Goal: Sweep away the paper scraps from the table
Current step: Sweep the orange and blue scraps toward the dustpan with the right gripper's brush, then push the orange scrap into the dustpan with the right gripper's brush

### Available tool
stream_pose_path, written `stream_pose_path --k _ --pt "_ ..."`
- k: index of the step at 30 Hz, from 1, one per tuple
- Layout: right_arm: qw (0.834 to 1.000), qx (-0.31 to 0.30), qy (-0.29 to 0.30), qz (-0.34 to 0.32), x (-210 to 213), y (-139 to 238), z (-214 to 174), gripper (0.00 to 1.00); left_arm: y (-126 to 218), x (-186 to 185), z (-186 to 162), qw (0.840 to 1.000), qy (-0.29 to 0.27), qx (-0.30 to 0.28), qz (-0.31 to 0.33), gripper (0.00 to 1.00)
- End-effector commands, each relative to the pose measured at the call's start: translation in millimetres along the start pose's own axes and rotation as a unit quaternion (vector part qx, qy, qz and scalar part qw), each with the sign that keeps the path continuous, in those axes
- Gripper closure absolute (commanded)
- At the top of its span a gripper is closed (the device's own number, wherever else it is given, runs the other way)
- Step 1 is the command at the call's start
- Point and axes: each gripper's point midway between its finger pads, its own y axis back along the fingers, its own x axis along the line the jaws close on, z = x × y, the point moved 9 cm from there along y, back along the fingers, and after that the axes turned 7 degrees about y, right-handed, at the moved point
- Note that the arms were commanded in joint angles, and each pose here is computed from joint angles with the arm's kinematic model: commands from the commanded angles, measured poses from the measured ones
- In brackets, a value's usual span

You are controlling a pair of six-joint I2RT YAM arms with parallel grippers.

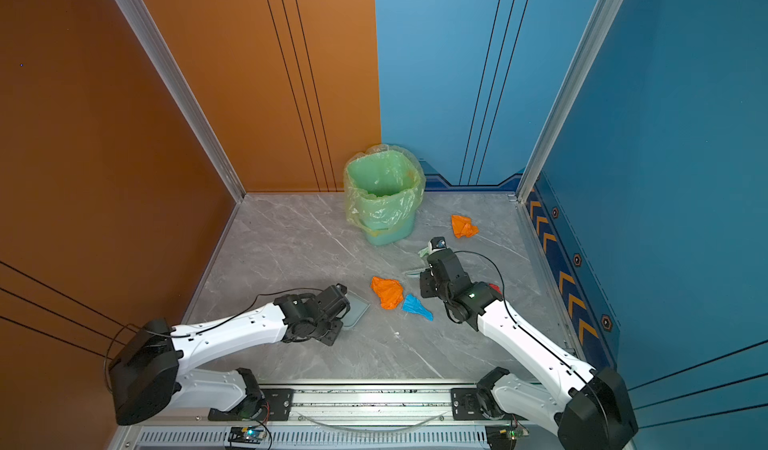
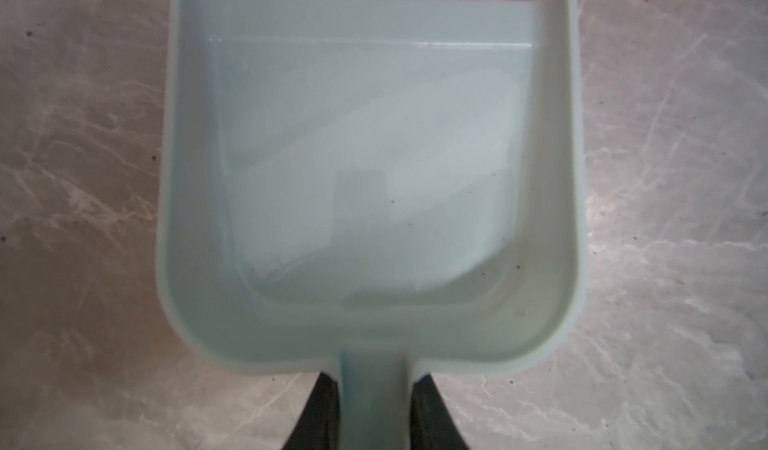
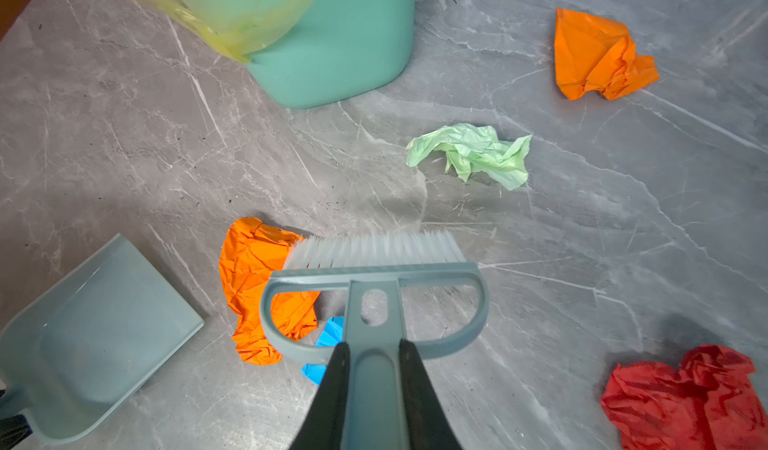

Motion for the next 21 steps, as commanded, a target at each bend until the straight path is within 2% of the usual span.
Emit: stream_pose_path --k 1,5,16,21 --pt "1.000 -0.011 0.009 -0.027 -2.7 -0.3 8.4 1.00 2.4 -9.8 -2.3 0.999 -0.006 -0.007 -0.031 1.00" --pt "0.999 -0.003 0.019 -0.029 0.0 -8.4 7.0 1.00 -1.2 -18.1 -6.1 0.998 -0.038 0.007 -0.043 1.00" --pt "0.997 0.019 0.066 -0.036 20.1 -31.5 5.2 1.00 -11.9 -27.8 -11.7 0.997 -0.064 0.030 -0.041 1.00" --pt "0.997 0.028 0.076 -0.019 32.7 -42.4 7.7 1.00 -12.1 -33.1 -10.1 0.996 -0.073 0.030 -0.043 1.00"
